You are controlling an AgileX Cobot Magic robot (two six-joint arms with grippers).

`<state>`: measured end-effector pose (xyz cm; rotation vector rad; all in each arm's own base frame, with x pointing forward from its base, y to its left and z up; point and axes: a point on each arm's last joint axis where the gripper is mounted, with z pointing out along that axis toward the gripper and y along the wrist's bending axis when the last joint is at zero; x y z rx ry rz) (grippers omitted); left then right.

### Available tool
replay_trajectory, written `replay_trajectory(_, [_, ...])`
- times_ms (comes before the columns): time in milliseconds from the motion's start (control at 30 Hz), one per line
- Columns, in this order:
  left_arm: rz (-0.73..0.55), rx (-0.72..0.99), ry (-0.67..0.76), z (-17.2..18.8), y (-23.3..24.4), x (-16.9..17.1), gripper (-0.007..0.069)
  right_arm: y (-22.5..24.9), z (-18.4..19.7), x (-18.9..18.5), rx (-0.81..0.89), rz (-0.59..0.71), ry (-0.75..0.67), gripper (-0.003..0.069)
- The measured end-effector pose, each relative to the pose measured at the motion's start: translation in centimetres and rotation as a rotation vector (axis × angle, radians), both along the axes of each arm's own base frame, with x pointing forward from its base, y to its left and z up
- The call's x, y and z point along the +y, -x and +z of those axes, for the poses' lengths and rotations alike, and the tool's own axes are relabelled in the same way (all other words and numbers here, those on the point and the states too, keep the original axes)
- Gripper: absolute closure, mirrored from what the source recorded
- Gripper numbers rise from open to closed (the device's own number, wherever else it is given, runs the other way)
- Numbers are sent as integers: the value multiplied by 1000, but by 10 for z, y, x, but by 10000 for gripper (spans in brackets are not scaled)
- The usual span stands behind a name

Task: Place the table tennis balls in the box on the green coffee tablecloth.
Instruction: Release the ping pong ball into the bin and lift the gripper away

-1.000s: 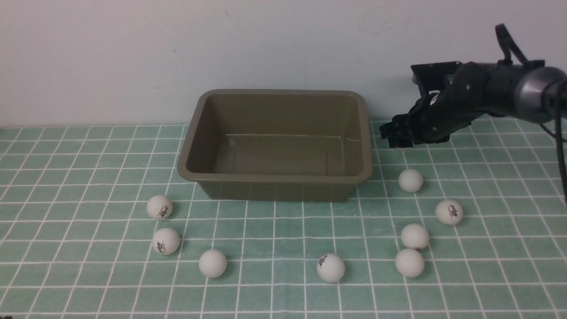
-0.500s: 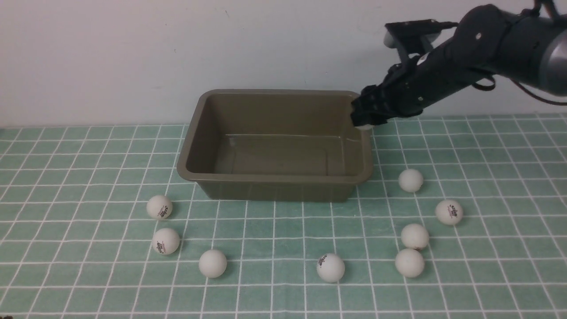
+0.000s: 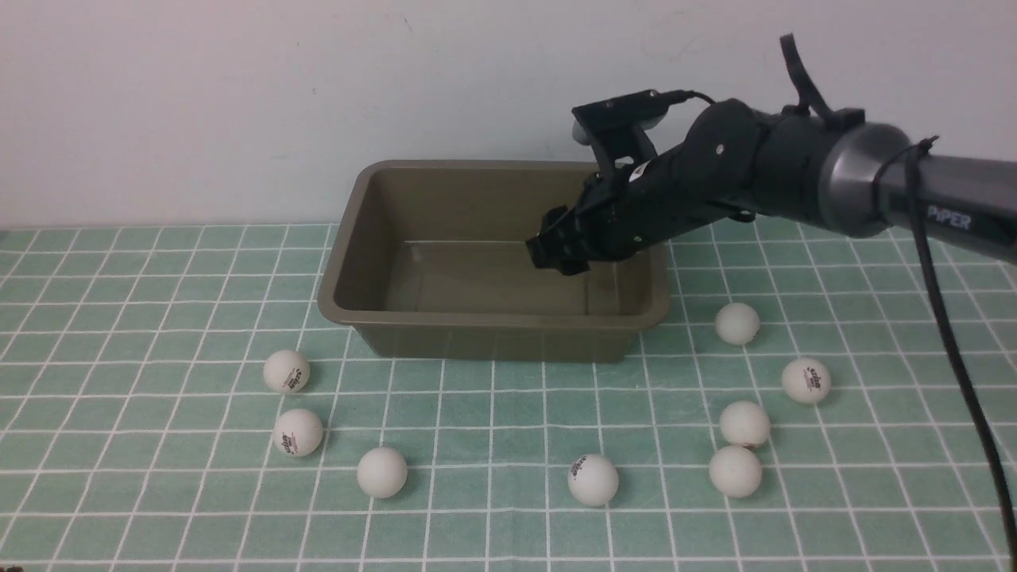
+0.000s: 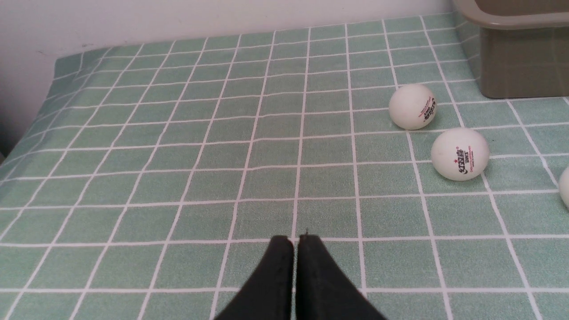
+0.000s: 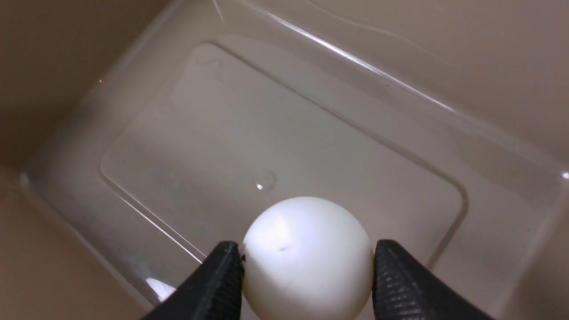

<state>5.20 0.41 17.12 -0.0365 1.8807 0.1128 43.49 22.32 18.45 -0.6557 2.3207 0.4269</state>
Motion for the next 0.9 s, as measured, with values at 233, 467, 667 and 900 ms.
replay_trajectory(233, [0, 0, 0, 0, 0, 0, 629, 1, -1, 2, 0, 6, 2, 276])
replay_trajectory(467, [0, 0, 0, 0, 0, 0, 629, 1, -1, 2, 1, 4, -1, 230])
replay_trajectory(667, [0, 0, 0, 0, 0, 0, 629, 7, 40, -5, -78, 21, -1, 225])
replay_trajectory(900, [0, 0, 0, 0, 0, 0, 629, 24, 111, -60, -102, -2, 95, 225])
